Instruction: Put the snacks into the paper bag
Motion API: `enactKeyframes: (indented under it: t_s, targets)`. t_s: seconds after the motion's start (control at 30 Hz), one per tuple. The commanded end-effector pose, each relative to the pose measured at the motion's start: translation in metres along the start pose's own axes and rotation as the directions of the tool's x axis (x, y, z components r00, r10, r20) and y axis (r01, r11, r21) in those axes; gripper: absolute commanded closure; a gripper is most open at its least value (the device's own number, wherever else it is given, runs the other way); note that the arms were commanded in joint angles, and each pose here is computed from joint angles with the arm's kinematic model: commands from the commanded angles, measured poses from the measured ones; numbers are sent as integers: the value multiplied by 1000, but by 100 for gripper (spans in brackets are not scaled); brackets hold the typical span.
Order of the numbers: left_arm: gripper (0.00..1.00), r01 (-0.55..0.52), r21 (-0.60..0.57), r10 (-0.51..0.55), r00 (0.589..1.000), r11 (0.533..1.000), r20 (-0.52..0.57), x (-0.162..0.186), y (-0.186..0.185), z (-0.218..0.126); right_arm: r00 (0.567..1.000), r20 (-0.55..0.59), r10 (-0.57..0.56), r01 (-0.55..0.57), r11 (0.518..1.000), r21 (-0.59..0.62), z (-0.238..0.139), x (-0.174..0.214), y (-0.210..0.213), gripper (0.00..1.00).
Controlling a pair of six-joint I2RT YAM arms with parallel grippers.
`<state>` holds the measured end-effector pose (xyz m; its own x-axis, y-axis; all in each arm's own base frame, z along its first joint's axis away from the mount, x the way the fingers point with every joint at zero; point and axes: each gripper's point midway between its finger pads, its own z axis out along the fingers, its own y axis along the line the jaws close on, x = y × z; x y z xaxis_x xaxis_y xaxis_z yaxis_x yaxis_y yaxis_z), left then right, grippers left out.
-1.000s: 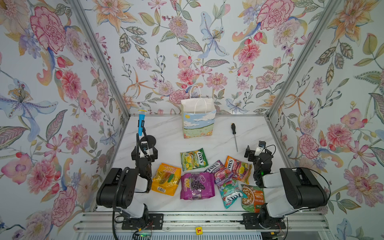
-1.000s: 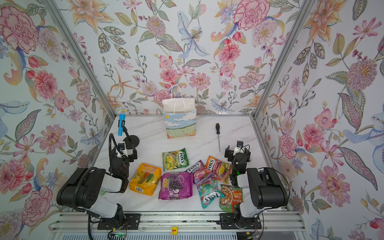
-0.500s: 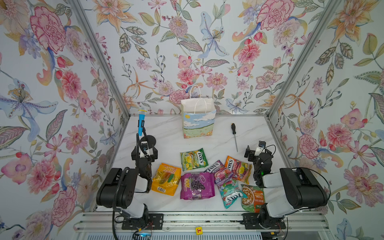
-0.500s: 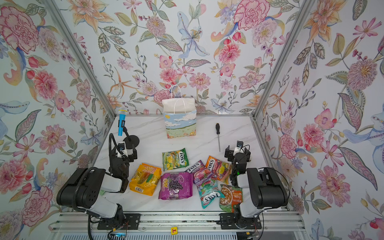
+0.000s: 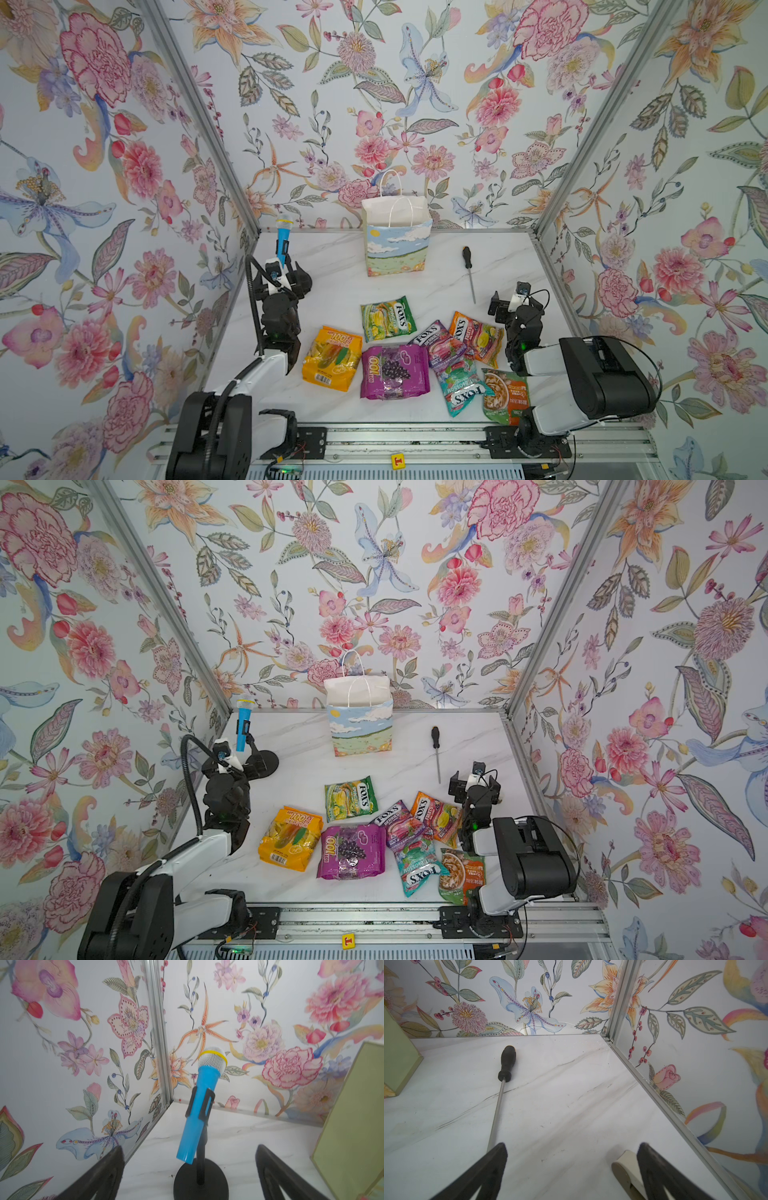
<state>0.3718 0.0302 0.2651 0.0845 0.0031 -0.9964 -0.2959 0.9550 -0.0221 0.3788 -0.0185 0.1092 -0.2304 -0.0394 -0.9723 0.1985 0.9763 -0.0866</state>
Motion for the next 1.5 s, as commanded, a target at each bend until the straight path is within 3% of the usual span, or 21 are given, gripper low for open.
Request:
enactKeyframes:
  t_s: [0.0, 0.1, 0.2, 0.23, 0.37, 0.43, 0.57, 0.8, 0.93, 1.07, 1.27, 1.47]
  targets:
    - [1, 79, 94, -72, 995, 992, -75, 9, -13, -14, 999, -4, -35, 35, 998, 45, 0, -19, 0, 1]
    - [1, 113, 137, -106, 993, 984, -57, -9, -19, -18, 999, -48, 3, 1, 996, 87, 2, -69, -3, 1]
    - [1, 135, 191, -124, 990, 972, -69, -19, -28, -19, 973, -62, 224, -218, 972, 91, 1, -94, -9, 1]
    - [1, 149, 203, -139, 988, 968, -62, -25, -30, -20, 941, -109, 319, -313, 947, 70, 0, -95, -7, 1]
    - [1, 181, 227, -170, 983, 957, -66, -42, -35, -19, 889, -190, 417, -442, 889, -117, -1, -91, 12, 1]
    - [1, 194, 217, -174, 979, 957, -109, -48, -37, -13, 892, -225, 391, -424, 898, -118, -4, -89, 17, 1]
    - [4, 194, 161, -141, 945, 968, -296, -46, -42, 2, 893, -352, 281, -322, 945, -60, -10, -86, 23, 0]
    - [8, 219, 277, -63, 875, 936, -480, -58, -86, 26, 859, -470, 202, -288, 950, -118, -19, -87, 47, 1]
    - [9, 245, 375, -24, 862, 894, -506, -83, -125, 38, 858, -485, 168, -268, 953, -144, -22, -86, 55, 1]
    - [10, 169, 427, 78, 860, 888, -504, -94, -163, 48, 853, -500, 151, -263, 951, -162, -26, -83, 61, 1]
    - [13, 134, 480, 185, 808, 867, -559, -67, -216, 68, 847, -513, 137, -270, 943, -194, -34, -79, 71, 1]
    - [24, 93, 512, 260, 775, 854, -576, -54, -255, 90, 834, -541, 114, -274, 935, -226, -40, -66, 79, 1]
